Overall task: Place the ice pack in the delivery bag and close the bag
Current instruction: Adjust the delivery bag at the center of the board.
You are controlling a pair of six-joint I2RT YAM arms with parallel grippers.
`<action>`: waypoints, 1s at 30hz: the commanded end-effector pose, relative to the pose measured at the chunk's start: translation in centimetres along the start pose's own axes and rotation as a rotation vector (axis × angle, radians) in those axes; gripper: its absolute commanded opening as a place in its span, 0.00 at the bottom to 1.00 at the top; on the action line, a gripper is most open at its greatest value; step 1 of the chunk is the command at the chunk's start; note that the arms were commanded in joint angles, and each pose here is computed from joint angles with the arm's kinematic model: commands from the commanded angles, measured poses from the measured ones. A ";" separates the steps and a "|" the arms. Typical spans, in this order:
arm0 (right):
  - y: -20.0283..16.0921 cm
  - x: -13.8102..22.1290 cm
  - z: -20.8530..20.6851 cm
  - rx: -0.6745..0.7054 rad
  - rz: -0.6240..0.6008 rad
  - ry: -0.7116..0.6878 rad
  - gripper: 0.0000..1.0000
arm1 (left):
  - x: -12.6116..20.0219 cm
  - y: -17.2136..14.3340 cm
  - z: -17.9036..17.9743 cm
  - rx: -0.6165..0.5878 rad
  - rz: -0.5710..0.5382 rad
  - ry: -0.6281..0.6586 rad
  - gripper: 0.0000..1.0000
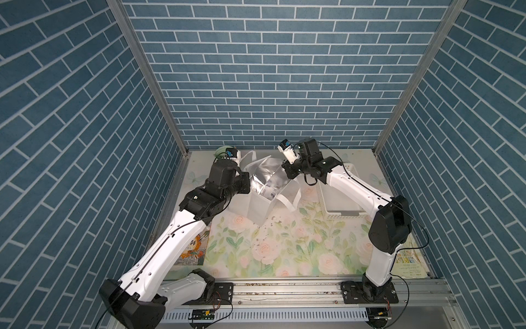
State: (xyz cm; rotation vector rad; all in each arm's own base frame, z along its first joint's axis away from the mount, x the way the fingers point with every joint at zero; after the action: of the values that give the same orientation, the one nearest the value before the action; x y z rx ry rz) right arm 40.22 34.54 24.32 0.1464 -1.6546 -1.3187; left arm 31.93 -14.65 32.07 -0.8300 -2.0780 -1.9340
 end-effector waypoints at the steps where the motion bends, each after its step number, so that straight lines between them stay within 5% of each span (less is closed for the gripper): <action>1: 0.3 2.6 1.5 -0.072 -0.008 0.027 0.00 | 0.6 3.2 0.8 -0.016 -0.098 0.045 0.01; 12: -2.3 8.4 10.3 -0.318 -0.053 0.111 0.00 | 0.1 4.1 -1.2 -0.041 -0.070 -0.105 0.00; 17: -3.0 11.4 11.3 -0.506 -0.208 0.212 0.00 | 0.4 3.5 -2.3 -0.052 -0.048 -0.181 0.00; 22: -2.5 13.8 10.2 -0.535 -0.291 0.176 0.00 | 0.1 2.6 -3.5 -0.076 -0.017 -0.254 0.00; 26: -2.0 14.3 9.2 -0.501 -0.324 0.111 0.30 | -0.6 1.8 -4.1 -0.078 0.011 -0.297 0.03; 30: -1.8 13.8 8.2 -0.425 -0.295 0.021 0.41 | -1.3 1.2 -4.0 -0.088 0.036 -0.284 0.11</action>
State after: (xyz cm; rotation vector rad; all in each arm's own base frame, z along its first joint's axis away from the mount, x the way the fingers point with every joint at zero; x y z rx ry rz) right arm 25.19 31.05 29.34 0.0872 -1.2458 -1.8210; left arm 32.32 -18.45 32.87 -1.2010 -2.1121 -1.9690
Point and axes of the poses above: each gripper's point midway between its finger pads, its own x axis back along the fingers, its own z axis along the line the jaws close on, y = z × x, the point moved 1 cm from there along x, back along the fingers, and after that the axes turned 5 degrees about -x, right-handed, at the moved point
